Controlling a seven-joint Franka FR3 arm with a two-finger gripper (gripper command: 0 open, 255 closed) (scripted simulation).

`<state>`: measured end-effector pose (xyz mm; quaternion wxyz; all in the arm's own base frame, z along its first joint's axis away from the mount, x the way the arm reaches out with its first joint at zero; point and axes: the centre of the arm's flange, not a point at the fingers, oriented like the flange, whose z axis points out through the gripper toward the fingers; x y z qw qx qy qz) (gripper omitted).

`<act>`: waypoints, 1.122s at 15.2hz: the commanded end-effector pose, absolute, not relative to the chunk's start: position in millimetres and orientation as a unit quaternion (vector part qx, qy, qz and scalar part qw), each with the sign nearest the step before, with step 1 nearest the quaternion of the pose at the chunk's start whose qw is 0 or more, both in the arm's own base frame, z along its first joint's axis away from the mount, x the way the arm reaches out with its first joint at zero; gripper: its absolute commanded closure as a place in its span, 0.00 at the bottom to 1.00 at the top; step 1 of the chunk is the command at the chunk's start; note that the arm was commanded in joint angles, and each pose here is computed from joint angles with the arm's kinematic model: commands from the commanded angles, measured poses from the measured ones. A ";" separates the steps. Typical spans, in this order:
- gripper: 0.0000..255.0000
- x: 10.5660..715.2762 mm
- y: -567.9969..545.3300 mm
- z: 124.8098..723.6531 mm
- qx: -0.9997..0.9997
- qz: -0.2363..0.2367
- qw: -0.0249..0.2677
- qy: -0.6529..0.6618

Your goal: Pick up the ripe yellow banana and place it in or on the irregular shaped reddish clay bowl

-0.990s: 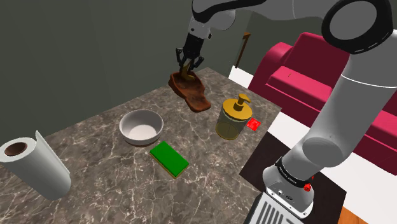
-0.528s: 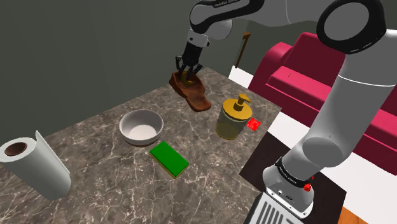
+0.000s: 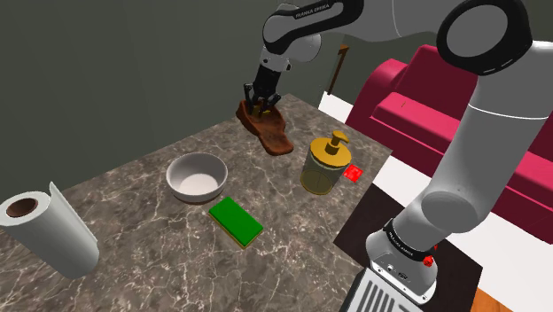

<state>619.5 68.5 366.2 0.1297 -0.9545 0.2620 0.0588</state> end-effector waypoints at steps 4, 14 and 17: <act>0.00 619.5 67.9 365.8 -0.954 0.059 0.130 0.262; 0.00 621.7 54.0 413.8 -0.954 0.059 0.130 0.262; 0.00 621.8 54.1 413.8 -0.954 0.059 0.130 0.262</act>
